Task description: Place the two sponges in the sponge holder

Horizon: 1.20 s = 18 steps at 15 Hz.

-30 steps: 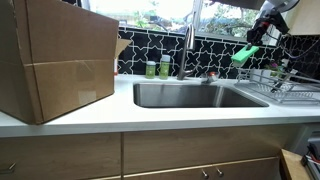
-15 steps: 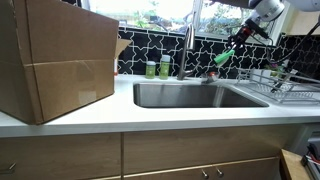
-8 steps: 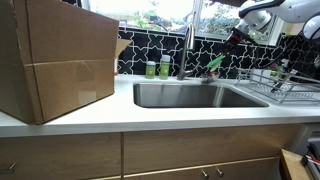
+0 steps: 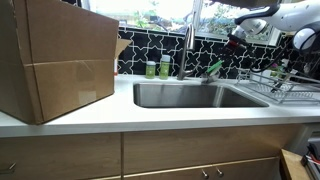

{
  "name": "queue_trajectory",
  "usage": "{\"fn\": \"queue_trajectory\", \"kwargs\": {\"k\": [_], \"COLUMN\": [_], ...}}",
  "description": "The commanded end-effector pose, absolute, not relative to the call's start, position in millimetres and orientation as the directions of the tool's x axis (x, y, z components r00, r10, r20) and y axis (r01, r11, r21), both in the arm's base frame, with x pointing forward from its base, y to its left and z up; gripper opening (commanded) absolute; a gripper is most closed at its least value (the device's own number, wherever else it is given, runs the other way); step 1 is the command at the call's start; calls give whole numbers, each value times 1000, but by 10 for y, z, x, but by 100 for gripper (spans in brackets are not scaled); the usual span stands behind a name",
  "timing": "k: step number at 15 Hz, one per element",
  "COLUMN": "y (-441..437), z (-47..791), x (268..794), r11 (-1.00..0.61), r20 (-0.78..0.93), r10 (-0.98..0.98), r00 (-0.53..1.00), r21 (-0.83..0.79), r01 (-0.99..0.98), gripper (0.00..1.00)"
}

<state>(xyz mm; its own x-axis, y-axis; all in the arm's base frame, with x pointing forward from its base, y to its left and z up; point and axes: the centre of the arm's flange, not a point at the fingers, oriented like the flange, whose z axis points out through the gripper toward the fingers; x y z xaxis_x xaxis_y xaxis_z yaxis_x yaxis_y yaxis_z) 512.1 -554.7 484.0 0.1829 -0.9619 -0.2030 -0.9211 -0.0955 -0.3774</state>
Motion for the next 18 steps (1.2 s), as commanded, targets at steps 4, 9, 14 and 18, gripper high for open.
{"fn": "queue_trajectory", "kwargs": {"k": [4,9,14,18], "y": [-5954,-6004,-5988,-5991], "z": [4811,4783,4744,4615], "x": [5171,5207,5353,5459], "r11": [-92,-99,-123,-142], "r20": [-189,-189,-189,-175], "r10": [-969,-966,-961,-963], "r00": [162,175,203,205], "r21": [-330,-352,-366,-321], "r01": [-939,-931,-923,-936], "gripper": [6,6,6,6]}}
